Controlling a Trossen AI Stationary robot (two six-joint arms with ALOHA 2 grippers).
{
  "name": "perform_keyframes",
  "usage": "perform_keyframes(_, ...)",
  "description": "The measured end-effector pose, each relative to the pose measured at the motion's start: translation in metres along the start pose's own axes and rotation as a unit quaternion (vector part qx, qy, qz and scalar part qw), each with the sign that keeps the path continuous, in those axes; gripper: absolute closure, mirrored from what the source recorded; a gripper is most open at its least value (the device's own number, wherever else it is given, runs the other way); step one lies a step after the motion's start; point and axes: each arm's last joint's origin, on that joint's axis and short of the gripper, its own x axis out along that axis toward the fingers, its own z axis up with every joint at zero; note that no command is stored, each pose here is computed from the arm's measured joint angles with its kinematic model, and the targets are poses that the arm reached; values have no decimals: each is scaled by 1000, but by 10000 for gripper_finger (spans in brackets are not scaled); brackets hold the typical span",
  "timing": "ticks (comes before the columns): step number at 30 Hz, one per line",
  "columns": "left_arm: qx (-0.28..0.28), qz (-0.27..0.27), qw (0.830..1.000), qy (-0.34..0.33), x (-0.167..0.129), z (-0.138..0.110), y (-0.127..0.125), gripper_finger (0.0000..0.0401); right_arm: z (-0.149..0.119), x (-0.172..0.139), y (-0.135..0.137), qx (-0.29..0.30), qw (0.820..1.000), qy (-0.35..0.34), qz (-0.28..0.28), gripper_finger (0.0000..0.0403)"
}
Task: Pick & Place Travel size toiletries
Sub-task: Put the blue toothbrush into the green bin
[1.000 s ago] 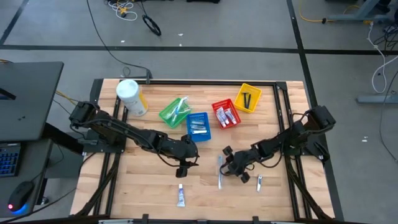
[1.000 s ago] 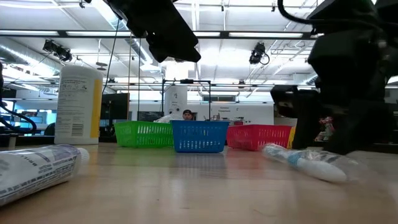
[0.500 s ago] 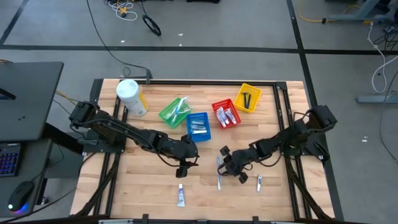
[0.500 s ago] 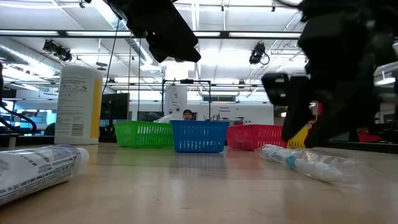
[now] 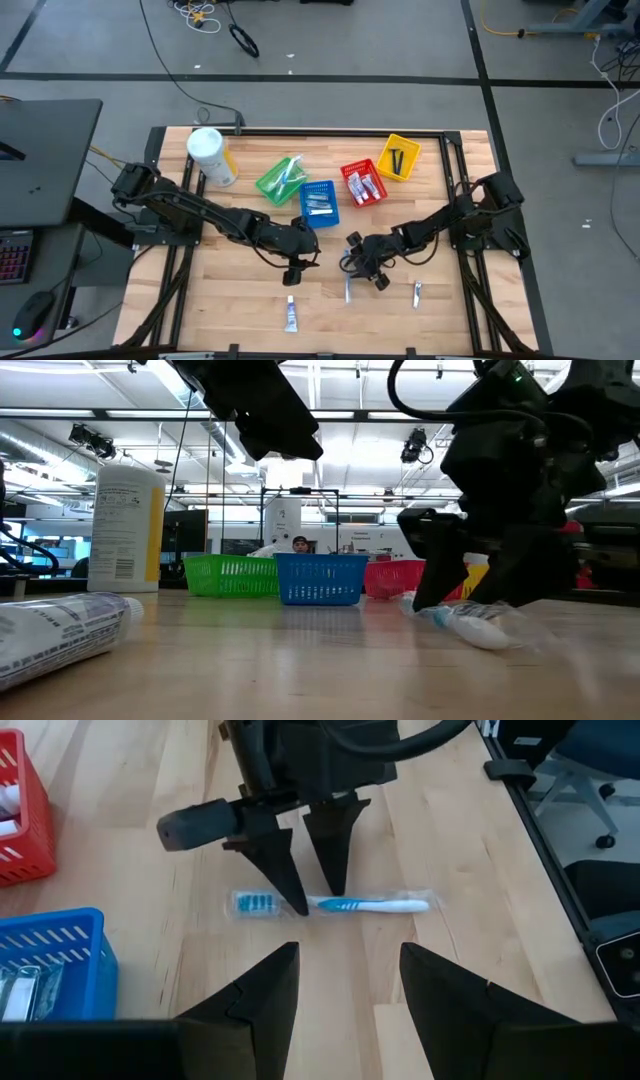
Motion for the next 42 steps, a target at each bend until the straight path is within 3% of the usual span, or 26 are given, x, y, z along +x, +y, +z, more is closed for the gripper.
perform_keyframes(4, 0, 0, 1000, 1, 0, 0, 0, 216, -1, 2, 2, -8, 1000, 2, -4, 237)
perform_keyframes(8, 0, 0, 1000, 1, 0, 0, 0, 216, -1, 2, 2, -4, 1000, 3, -14, 295)
perform_keyframes(12, 0, 0, 1000, 0, 0, 0, 0, 216, 2, 2, 0, 40, 999, -11, -28, 354)
perform_keyframes(15, 0, 0, 1000, 1, 0, 0, 0, 216, 4, 3, 0, 63, 997, -31, -33, 375)
perform_keyframes(21, -6, 22, 1000, -5, 0, 0, 1, 216, 10, -6, -5, 120, 985, -29, -118, 380)
perform_keyframes(26, -36, 72, 997, -16, 0, 1, 7, 216, 20, -25, -13, 174, 961, -41, -213, 381)
perform_keyframes(35, -27, 96, 995, 3, 1, 1, 28, 215, 41, -54, -19, 181, 943, -101, -261, 382)
perform_keyframes(42, -18, 102, 995, 8, 1, 3, 39, 216, 50, -63, -22, 144, 939, -122, -287, 382)
